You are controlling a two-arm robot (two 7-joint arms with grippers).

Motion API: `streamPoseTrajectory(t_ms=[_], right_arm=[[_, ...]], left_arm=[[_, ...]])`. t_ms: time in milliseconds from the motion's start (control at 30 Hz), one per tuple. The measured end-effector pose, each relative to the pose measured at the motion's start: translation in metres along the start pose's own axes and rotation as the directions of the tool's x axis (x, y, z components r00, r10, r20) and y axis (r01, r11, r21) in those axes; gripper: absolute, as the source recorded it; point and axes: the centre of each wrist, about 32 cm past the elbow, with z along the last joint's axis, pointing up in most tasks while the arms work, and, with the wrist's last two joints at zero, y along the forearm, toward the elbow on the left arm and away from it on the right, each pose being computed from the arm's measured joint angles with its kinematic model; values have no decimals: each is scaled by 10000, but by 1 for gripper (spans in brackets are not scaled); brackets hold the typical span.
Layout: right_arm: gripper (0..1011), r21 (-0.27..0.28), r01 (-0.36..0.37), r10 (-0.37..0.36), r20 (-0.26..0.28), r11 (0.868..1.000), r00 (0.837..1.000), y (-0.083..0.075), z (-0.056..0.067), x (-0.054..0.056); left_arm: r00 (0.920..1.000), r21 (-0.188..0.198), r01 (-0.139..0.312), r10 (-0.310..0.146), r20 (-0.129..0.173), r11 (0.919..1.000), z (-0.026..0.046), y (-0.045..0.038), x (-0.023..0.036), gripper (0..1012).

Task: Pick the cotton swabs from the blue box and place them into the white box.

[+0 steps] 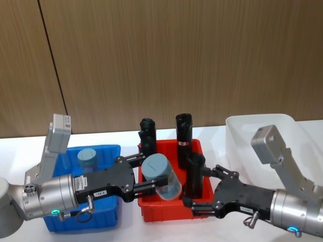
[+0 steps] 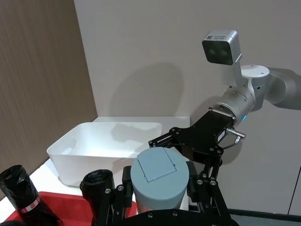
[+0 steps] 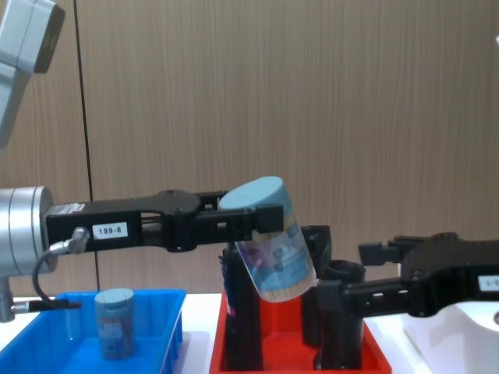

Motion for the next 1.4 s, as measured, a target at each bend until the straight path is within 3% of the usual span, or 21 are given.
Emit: streamPoseTrajectory(t_ms=[1400], right_arm=[[1002,91,-925,920,484,9957,9946,419,163,-40]], left_arm=[[10000,0,0,0,-1,10000,0,0,0,666]])
